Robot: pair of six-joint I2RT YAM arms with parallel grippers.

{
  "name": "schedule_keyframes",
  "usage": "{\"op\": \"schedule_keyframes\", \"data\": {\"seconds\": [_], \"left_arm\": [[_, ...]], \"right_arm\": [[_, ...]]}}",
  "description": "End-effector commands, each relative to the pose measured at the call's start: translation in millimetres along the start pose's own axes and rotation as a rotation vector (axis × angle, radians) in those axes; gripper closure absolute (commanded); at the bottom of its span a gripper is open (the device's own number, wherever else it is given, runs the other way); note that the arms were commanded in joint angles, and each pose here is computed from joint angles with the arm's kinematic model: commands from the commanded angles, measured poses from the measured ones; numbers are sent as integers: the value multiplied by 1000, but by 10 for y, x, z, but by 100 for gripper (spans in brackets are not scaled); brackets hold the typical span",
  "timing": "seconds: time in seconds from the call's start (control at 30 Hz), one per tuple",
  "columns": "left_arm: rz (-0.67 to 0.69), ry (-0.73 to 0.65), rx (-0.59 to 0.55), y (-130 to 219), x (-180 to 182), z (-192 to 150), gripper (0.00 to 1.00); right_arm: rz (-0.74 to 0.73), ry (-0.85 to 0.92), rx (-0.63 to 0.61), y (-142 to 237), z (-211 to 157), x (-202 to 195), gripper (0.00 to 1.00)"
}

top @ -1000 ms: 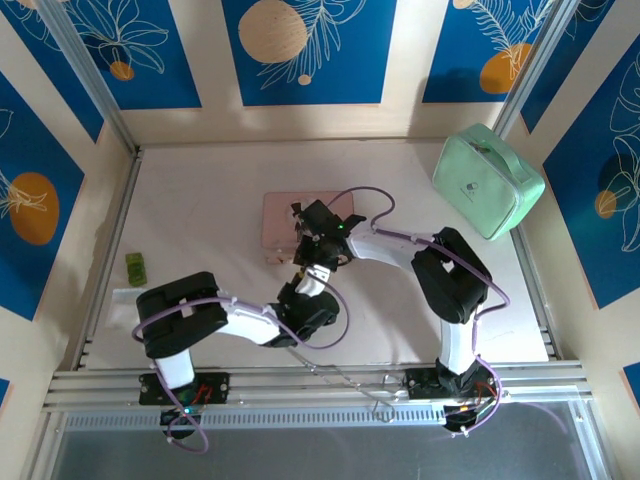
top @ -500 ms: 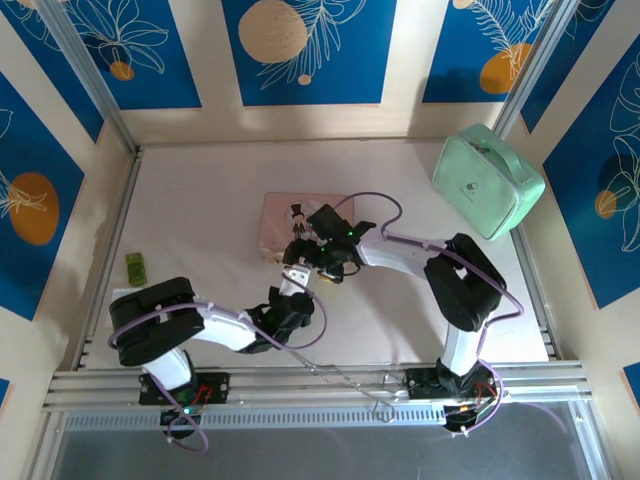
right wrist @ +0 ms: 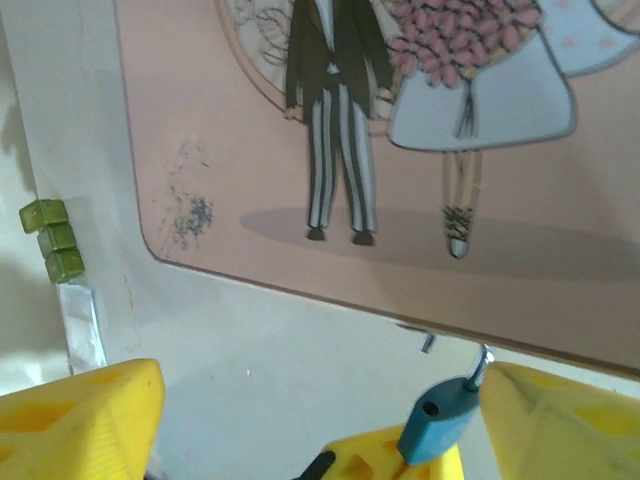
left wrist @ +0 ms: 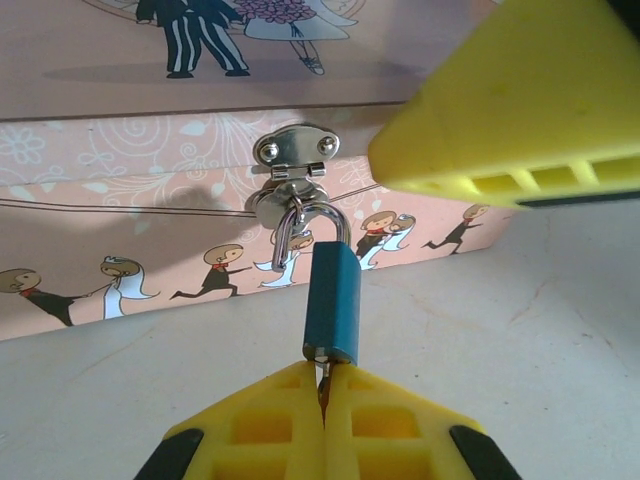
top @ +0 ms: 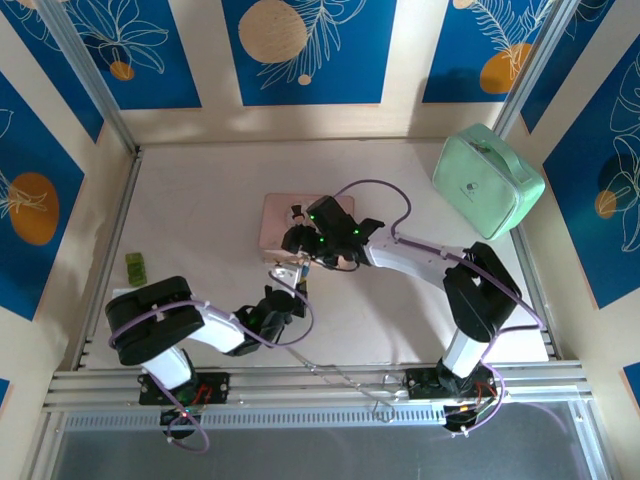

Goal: Unlock the padlock with the key

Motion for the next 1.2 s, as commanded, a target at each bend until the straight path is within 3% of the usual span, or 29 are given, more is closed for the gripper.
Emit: {"op": "schedule_keyframes", "data": {"seconds": [0.0,0.13,0.47,0.83,0.97,1.17], "left_arm": [[-74,68,-58,14,-71,129,100],[-75,62,-56,14,-53,125,100],[-68,29,-62,18,-31,133,100],[-34,-35,-66,-18,-40,194,100],[7,-65,-65,-24,-11,222,100],[18,-88,-64,-41,-34,262,100]], "right_arm": [[-118,0,31,-61,-139,-201,24],[-184,1,63,-93,-230,-297,33],[-274,-35,100,-95,-300,-375,43],[-358,-53,127,-173,-321,-388,69],[-386,-47,119,-152,-324,-407,85],[-399,-49,125,-164,-339,-448,93]]}}
Point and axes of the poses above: each hand's point on the last joint's axis, 136 mm out from that joint toward the fingers, its own y axis back along the fingers, its own x axis along the line the jaws close on, z = x × y, the point moved 5 cm from there along y, back along the fingers, and after that the axes turned 4 degrees about -y, right-handed, at the moved point
